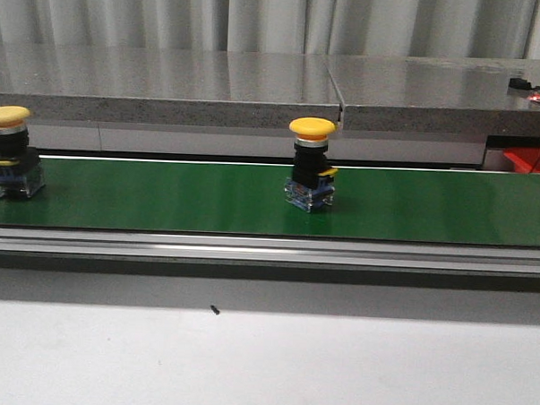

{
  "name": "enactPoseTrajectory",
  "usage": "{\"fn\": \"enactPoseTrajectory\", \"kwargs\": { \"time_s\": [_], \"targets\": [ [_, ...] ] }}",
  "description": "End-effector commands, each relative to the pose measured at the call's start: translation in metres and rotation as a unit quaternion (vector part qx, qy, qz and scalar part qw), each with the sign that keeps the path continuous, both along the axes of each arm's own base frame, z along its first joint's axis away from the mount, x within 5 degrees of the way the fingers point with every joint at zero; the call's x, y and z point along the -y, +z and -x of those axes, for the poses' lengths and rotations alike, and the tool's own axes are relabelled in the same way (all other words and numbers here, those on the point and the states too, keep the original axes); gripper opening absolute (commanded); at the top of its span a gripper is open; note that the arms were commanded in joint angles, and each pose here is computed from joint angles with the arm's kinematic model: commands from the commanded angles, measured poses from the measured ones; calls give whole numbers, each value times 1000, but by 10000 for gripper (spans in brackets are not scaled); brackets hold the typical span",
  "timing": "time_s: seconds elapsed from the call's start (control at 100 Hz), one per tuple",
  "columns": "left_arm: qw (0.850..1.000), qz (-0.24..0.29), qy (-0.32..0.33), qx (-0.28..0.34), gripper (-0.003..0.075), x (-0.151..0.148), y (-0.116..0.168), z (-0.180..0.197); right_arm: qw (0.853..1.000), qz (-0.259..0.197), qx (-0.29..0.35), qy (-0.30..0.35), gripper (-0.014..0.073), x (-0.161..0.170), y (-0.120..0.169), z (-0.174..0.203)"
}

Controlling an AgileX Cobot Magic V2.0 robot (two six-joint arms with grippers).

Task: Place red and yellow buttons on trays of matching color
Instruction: 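Lower the right gripper onto the leading yellow button on the belt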

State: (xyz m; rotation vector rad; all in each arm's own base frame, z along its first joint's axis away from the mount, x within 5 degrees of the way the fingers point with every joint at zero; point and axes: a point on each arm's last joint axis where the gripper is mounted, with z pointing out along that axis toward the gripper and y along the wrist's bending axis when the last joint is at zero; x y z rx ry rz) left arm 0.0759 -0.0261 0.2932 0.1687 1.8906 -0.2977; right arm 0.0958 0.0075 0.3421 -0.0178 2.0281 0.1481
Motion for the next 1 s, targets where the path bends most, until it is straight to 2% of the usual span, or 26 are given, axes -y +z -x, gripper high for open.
{"fn": "enactPoseTrajectory", "kwargs": {
  "time_s": [0.0, 0.1, 0.26, 0.34, 0.52, 0.64, 0.99],
  "targets": [
    [999, 23, 10, 34, -20, -1, 13, -2, 999, -23, 48, -4, 6, -1, 14, -2],
    [999, 23, 10, 34, -20, -1, 13, -2, 998, -34, 51, -1, 158, -3, 15, -2],
    [999, 23, 10, 34, -20, -1, 13, -2, 998, -35, 51, -1, 502, -3, 15, -2],
    [999, 23, 10, 34, -20, -1, 13, -2, 998, -40, 52, 0, 595, -3, 15, -2],
    [999, 23, 10, 34, -20, -1, 13, -2, 997, -56, 46, 5, 603, -5, 16, -5],
    [999, 23, 10, 34, -20, -1, 13, -2, 998, -54, 16, 12, 603, -3, 16, -17],
    [999, 23, 10, 34, -20, -1, 13, -2, 992, -37, -101, 63, 603, 2, 26, -96]
  ]
}}
